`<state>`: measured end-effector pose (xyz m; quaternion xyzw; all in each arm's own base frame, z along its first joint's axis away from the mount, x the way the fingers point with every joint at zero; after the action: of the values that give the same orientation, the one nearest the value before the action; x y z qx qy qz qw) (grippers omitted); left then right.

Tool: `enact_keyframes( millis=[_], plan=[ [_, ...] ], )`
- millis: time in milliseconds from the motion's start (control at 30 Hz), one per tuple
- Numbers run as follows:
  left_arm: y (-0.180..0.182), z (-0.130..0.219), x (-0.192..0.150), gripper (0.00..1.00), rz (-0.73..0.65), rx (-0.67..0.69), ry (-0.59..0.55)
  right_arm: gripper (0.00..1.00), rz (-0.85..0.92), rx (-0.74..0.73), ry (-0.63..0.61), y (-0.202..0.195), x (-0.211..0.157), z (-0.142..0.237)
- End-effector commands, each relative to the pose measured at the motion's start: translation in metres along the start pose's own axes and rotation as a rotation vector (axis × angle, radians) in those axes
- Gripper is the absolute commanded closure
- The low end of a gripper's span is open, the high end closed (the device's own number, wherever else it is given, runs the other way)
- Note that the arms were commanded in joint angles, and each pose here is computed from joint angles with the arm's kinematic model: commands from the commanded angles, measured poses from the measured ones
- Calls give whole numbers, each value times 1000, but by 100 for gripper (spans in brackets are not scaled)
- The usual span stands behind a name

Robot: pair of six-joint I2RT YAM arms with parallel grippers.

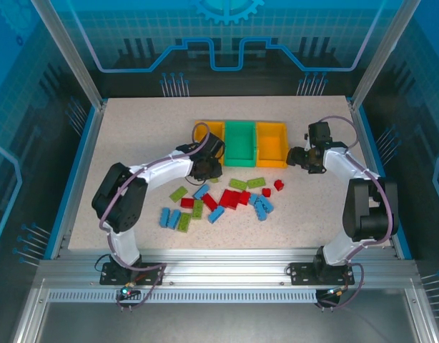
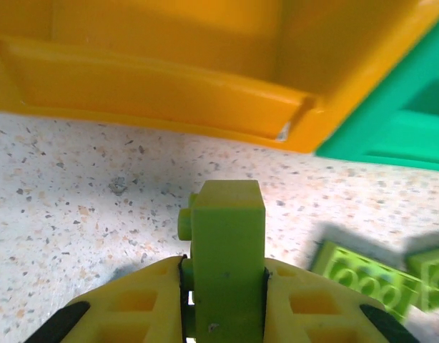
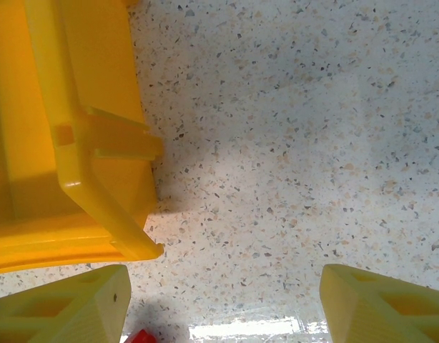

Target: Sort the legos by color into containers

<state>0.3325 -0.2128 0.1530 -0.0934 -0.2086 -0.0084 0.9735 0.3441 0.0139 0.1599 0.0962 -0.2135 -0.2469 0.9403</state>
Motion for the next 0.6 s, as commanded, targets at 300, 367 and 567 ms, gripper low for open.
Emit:
enact_keyframes(
  millis=[300, 367, 567],
  plan=[
    [-14, 55, 38, 78, -170, 64, -203, 28, 60, 82, -31, 12, -7, 17],
    [-16, 56, 43, 78, -197, 66, -215, 28, 86, 114, -45, 17, -11, 21],
    [-3, 42, 62, 77, -185, 112, -225, 29, 199, 183, -39, 40, -31, 30]
  ],
)
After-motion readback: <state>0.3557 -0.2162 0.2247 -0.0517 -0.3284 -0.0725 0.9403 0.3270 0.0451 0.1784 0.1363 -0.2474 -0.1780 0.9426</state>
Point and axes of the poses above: each hand's point on the last joint's axis, 136 mm out from that joint toward the fingers, its own z axis back along the fingers, its own y axis along the line the jaws close on, x = y × z, the point moved 9 cm from there along z, back along the fingers, and after that the axes turned 14 degrees about -z, right-handed, at the moved point
